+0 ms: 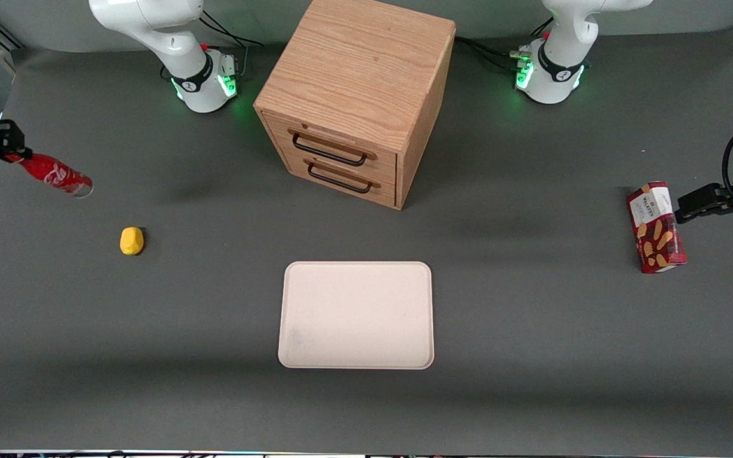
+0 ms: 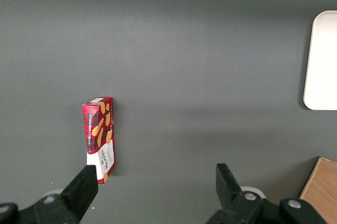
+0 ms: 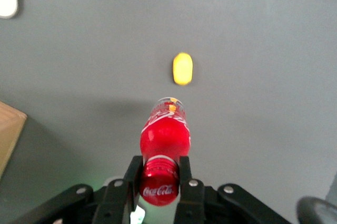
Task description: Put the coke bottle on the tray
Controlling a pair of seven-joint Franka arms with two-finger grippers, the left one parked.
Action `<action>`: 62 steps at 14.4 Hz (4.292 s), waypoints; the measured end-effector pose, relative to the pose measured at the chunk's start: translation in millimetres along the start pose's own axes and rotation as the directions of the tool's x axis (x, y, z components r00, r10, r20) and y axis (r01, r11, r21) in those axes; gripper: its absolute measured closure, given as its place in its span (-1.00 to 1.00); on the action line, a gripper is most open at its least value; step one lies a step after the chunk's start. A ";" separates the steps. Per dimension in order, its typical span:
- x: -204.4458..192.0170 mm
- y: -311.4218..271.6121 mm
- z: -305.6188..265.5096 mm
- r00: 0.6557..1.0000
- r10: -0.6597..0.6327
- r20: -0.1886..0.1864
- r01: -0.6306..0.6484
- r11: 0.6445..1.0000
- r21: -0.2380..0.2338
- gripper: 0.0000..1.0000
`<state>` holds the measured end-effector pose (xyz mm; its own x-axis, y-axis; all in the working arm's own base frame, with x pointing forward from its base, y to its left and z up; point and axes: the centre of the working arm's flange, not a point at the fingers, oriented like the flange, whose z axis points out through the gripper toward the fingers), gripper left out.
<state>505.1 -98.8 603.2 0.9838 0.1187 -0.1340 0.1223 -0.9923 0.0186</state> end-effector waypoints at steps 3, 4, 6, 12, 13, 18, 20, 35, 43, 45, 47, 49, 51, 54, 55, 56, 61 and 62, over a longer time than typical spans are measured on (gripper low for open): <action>57.0 -43.5 -45.6 0.999 0.048 0.016 -0.048 0.999 0.010 0.37; 75.8 -59.0 -55.4 0.999 0.048 0.009 -0.048 0.999 0.008 0.37; 111.8 -94.6 -60.5 0.999 0.043 -0.013 -0.043 0.999 0.002 0.37; 187.2 -208.4 -19.7 0.995 0.047 -0.085 -0.043 0.998 0.049 0.37; 197.5 -222.0 -10.1 0.994 0.033 -0.103 -0.028 0.998 0.049 0.37; 247.7 -278.6 52.5 0.984 0.016 -0.177 -0.004 0.998 0.069 0.37; 264.1 -305.1 84.2 0.981 0.017 -0.192 -0.002 0.997 0.078 0.37; 308.7 -373.3 204.1 0.966 0.028 -0.256 -0.007 0.997 0.080 0.37; 314.1 -379.6 213.3 0.950 0.082 -0.300 -0.060 0.995 0.082 -0.52; 314.9 -380.9 216.1 0.948 0.085 -0.306 -0.062 0.994 0.085 -0.93; 315.1 -381.0 216.5 0.948 0.086 -0.307 -0.062 0.994 0.085 -1.00; 315.3 -380.9 216.3 0.947 0.086 -0.309 -0.063 0.994 0.085 -1.00; 315.8 -379.6 214.9 0.945 0.094 -0.312 -0.070 0.994 0.088 -1.00; 315.5 -360.6 197.3 0.938 0.122 -0.323 -0.097 0.991 0.094 -1.00; 311.3 -347.1 183.4 0.936 0.142 -0.322 -0.114 0.988 0.105 -1.00; 303.0 -333.1 164.7 0.934 0.168 -0.314 -0.132 0.982 0.132 -1.00; 204.7 -255.6 61.0 0.933 0.290 -0.214 -0.263 0.953 0.147 -1.00; 181.7 -231.0 44.1 0.928 0.322 -0.185 -0.300 0.944 0.137 -1.00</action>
<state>649.9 150.5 530.9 0.9770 -0.2030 0.0653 -0.1978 -0.9771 -0.0782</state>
